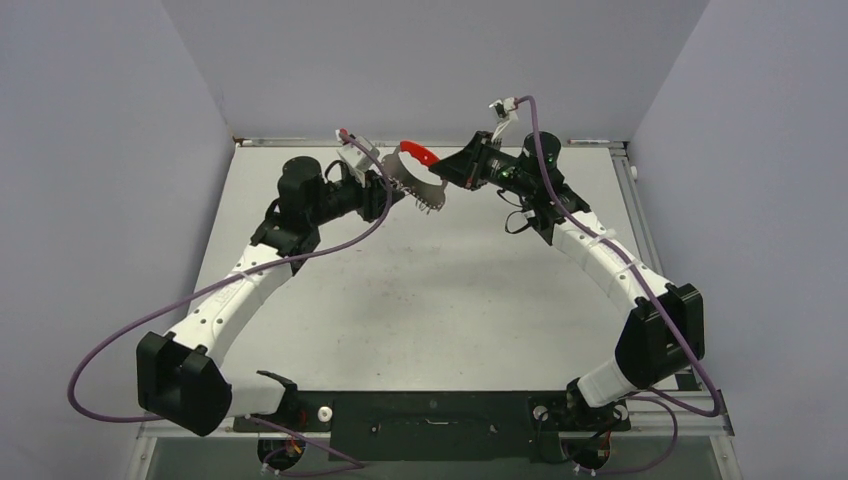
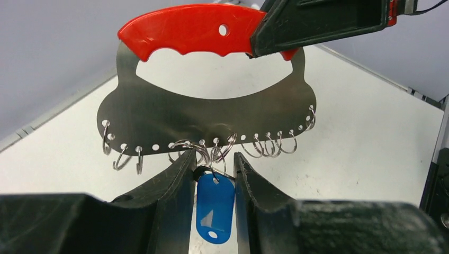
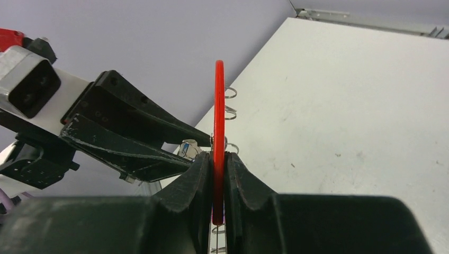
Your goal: Remove the keys from the keyring
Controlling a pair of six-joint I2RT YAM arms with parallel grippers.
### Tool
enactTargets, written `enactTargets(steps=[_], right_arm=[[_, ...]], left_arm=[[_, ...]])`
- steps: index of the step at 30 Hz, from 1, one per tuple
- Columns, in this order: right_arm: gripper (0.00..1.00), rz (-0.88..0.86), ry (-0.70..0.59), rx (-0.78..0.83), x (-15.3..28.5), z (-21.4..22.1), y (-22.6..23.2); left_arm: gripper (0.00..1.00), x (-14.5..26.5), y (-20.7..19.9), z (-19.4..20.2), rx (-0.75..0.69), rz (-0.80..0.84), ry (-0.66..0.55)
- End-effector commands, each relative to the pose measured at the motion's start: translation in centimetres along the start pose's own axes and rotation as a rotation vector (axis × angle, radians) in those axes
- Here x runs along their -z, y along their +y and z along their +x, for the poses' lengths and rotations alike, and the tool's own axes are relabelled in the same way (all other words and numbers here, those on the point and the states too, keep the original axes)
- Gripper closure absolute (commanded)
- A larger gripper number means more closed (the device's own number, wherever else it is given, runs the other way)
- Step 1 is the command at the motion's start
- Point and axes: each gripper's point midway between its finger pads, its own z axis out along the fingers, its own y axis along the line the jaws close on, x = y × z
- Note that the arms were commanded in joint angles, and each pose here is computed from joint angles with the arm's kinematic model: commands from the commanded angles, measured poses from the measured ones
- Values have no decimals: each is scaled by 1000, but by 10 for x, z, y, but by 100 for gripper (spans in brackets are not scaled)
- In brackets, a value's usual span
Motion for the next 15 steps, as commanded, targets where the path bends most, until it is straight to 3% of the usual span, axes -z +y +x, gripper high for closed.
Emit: enactTargets(steps=[1, 3, 8, 15], right_arm=[[94, -98, -85, 42, 14, -23, 20], [89, -104, -62, 26, 18, -14, 10], [61, -126, -15, 48, 28, 0, -3], [31, -133, -9, 208, 48, -9, -1]], left_arm=[[100, 0, 1, -12, -62, -32, 58], [100, -2, 4, -18, -105, -36, 65], [100, -9, 1, -28, -209, 27, 114], [100, -13, -5, -30, -282, 110, 166]])
